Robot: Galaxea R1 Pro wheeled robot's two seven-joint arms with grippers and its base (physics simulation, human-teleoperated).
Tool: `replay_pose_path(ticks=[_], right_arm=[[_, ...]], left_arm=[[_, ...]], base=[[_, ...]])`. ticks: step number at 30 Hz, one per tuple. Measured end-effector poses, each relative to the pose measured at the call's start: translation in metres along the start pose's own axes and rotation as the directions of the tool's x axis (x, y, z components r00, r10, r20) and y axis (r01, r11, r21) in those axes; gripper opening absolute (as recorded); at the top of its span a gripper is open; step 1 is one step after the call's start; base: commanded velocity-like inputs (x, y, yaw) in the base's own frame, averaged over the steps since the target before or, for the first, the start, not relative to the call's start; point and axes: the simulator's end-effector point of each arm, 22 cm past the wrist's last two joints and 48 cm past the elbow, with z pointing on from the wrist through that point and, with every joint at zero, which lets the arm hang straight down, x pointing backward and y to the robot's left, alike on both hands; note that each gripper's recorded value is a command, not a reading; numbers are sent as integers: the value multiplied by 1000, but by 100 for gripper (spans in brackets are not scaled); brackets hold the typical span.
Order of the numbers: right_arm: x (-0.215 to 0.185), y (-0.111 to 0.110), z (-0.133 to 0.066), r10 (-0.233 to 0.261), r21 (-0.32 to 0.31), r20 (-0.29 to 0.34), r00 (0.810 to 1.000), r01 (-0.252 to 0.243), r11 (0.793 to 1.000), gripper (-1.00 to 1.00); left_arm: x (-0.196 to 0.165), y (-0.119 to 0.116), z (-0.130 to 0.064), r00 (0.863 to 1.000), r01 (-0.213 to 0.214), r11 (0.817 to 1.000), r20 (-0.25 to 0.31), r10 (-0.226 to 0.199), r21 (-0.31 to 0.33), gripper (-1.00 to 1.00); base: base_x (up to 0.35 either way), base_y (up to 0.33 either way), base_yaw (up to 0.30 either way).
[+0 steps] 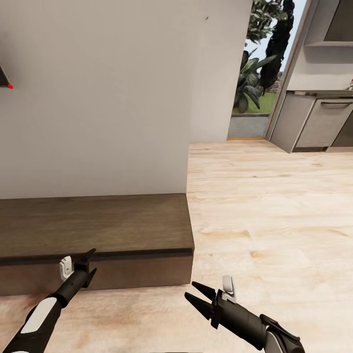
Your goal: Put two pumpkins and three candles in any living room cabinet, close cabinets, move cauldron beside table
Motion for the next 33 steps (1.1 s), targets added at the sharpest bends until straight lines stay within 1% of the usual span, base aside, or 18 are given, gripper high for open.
replay_pose_path(ticks=[14, 16, 30, 33], right_arm=[[0, 0, 0, 0, -1, -1, 1000, 0, 1000, 100], [2, -3, 0, 7, 2, -3, 1000, -7, 1000, 100], [2, -3, 0, 7, 2, -3, 1000, -7, 1000, 100], [2, -3, 0, 7, 2, -3, 1000, -7, 1000, 100]], left_arm=[[-1, 0, 0, 1000, 0, 1000, 2, 0, 1, 100], [-1, 4, 1, 1000, 1, 1000, 1, -1, -7, 100], [0, 4, 1, 1000, 2, 1000, 1, -2, -6, 100], [0, 5, 1, 1000, 1, 1000, 1, -1, -7, 100]], base=[[0, 0, 0], [0, 0, 0], [0, 0, 0], [-86, 0, 0]])
